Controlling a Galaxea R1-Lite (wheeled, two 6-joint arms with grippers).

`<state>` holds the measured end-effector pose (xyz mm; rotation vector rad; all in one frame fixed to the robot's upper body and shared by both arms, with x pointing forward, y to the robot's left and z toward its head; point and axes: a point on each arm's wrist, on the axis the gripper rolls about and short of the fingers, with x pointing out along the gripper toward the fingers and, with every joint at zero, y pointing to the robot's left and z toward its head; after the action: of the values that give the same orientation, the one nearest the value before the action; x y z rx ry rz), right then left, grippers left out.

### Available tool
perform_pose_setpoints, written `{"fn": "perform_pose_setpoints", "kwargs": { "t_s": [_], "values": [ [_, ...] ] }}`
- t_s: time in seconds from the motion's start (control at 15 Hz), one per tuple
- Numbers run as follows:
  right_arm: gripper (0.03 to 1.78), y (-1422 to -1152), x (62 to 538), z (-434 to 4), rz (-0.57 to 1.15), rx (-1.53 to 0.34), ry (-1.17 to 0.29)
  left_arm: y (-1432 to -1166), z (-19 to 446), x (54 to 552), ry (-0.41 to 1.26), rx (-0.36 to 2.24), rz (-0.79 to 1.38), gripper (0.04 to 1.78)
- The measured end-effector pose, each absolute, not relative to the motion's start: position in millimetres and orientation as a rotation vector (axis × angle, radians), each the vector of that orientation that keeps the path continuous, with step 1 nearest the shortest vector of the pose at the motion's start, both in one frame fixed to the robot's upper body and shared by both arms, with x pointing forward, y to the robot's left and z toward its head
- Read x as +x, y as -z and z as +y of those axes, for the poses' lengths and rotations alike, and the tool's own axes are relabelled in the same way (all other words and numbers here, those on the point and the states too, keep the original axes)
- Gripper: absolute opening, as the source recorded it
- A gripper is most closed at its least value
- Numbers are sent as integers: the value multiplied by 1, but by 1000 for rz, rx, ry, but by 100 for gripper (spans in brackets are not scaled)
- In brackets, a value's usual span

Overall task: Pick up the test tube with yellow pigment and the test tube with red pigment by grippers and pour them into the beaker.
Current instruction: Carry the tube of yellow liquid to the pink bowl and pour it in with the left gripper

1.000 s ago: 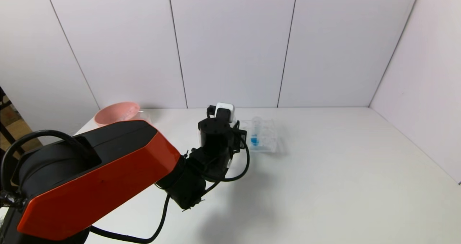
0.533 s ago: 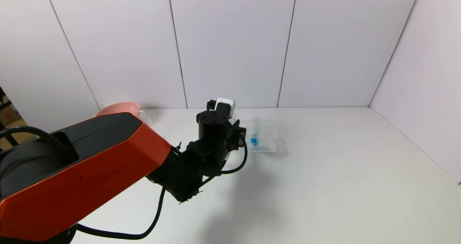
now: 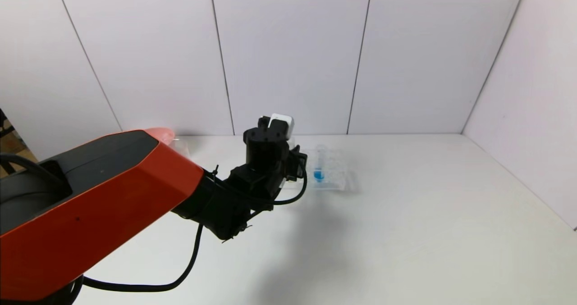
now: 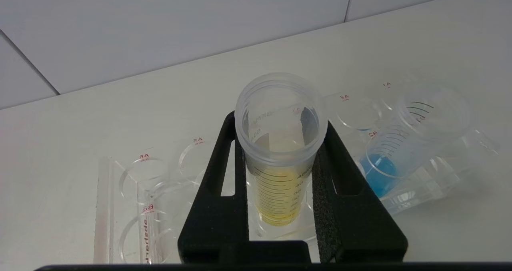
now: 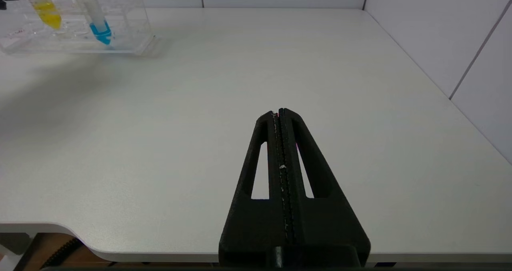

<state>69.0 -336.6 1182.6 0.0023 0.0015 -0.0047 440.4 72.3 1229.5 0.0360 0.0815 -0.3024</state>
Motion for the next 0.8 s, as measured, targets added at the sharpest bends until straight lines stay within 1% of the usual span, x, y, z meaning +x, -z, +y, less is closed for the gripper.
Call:
{"fn": "perform_pose_setpoints", "kwargs": {
  "t_s": [0.8],
  "values": [
    [11,-1183,69,-337,1,2,4,-1252,79,442,329,35,81,46]
  ]
}}
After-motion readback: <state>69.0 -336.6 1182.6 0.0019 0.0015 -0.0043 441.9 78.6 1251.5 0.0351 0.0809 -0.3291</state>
